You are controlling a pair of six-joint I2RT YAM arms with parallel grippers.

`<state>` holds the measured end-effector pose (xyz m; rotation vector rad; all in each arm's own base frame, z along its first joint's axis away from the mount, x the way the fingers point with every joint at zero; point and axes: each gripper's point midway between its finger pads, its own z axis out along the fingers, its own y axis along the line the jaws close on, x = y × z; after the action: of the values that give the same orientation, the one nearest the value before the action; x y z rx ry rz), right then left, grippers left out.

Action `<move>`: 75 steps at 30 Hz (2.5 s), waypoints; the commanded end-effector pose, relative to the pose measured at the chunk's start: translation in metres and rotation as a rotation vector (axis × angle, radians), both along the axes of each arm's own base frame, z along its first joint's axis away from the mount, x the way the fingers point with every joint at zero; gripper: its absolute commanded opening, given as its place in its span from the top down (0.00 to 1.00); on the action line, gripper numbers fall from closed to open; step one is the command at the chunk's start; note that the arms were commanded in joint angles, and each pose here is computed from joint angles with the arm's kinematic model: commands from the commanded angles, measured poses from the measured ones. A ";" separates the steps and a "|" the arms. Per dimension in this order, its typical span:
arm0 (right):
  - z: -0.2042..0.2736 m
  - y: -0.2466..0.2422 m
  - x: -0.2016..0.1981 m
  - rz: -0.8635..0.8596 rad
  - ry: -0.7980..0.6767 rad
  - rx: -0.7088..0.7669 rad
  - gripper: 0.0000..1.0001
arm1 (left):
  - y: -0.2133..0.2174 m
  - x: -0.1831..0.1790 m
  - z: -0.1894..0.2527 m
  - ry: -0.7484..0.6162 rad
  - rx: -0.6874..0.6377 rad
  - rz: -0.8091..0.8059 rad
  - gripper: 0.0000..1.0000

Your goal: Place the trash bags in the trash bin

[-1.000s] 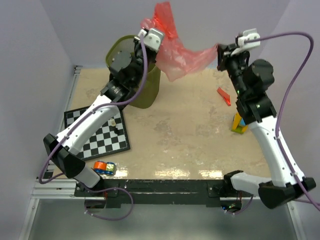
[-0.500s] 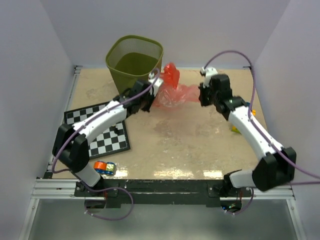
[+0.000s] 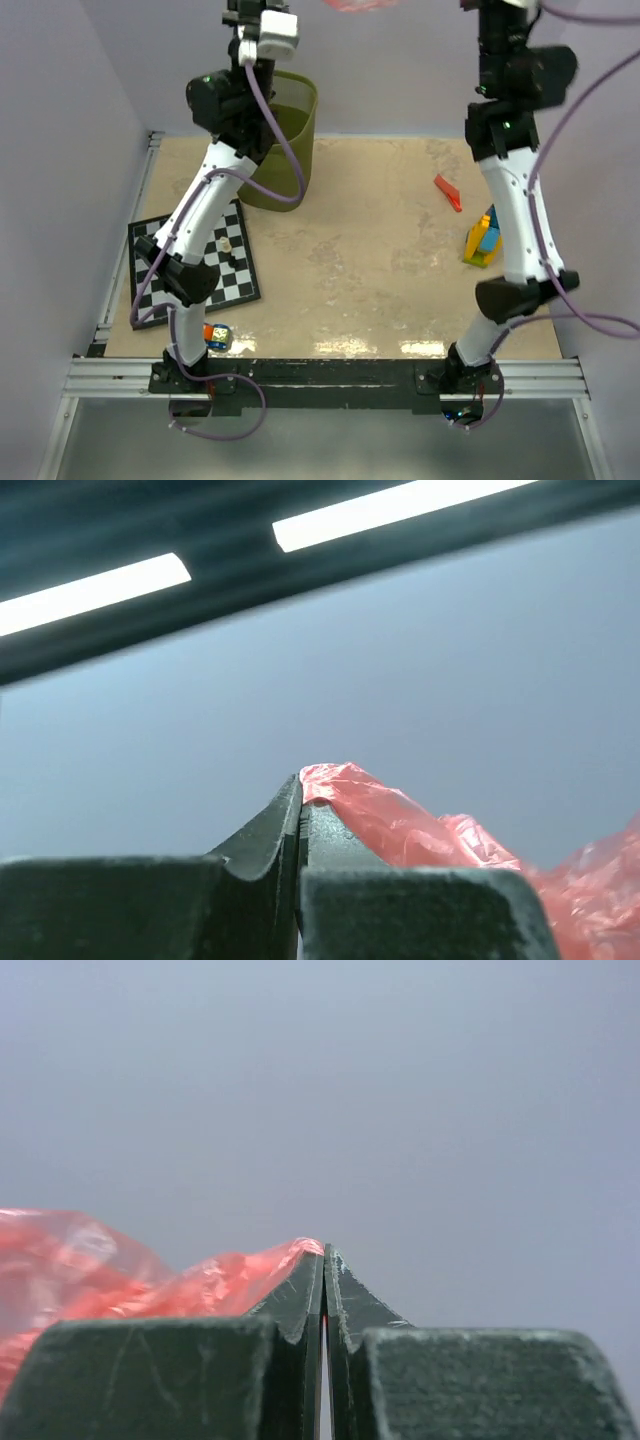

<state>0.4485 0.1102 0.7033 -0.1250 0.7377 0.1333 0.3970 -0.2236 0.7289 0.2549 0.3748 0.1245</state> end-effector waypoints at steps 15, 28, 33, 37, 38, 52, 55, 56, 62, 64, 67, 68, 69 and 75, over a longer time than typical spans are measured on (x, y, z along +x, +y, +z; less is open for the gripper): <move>-0.386 0.032 -0.249 0.393 0.518 -0.972 1.00 | -0.042 -0.224 -0.451 0.550 0.975 -0.565 1.00; -0.271 0.011 -0.104 0.068 0.663 -0.313 1.00 | -0.033 -0.083 -0.306 0.786 0.231 -0.245 1.00; -0.206 -0.103 -0.025 -0.278 0.631 -0.019 1.00 | 0.002 -0.036 -0.220 0.641 -0.012 -0.045 1.00; -0.202 -0.100 -0.003 -0.197 0.657 -0.070 1.00 | 0.010 -0.014 -0.221 0.704 -0.024 -0.035 1.00; -0.210 -0.086 -0.003 -0.126 0.675 -0.095 1.00 | -0.001 -0.013 -0.233 0.744 0.017 -0.082 1.00; -0.284 -0.020 -0.085 0.160 0.814 -0.097 1.00 | -0.069 -0.050 -0.334 1.048 0.240 -0.413 1.00; -0.269 -0.068 -0.072 -0.105 0.737 -0.001 1.00 | -0.056 -0.026 -0.324 1.013 0.163 -0.278 1.00; -0.265 -0.080 -0.068 -0.184 0.705 -0.011 1.00 | -0.053 -0.020 -0.317 0.990 0.145 -0.246 1.00; -0.221 -0.071 -0.018 -0.174 0.546 -0.011 1.00 | -0.054 0.032 -0.273 0.854 0.099 -0.188 1.00; -0.188 -0.068 0.013 -0.174 0.472 0.018 1.00 | -0.057 0.050 -0.244 0.781 0.079 -0.160 1.00; -0.094 -0.074 0.029 -0.201 0.239 0.097 1.00 | -0.054 0.062 -0.166 0.549 0.004 -0.104 1.00; -0.066 -0.073 0.029 -0.197 0.164 0.107 1.00 | -0.054 0.063 -0.143 0.464 -0.016 -0.085 1.00; -0.027 -0.073 0.016 -0.180 0.062 0.118 1.00 | -0.044 0.052 -0.105 0.325 -0.045 -0.044 1.00; 0.101 -0.036 -0.134 -0.014 -0.507 0.009 1.00 | -0.042 -0.066 -0.002 -0.464 0.025 0.073 1.00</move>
<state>0.5164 0.0640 0.6544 -0.0269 0.8525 0.0597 0.4638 -0.3016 0.6379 0.2963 0.5515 0.0307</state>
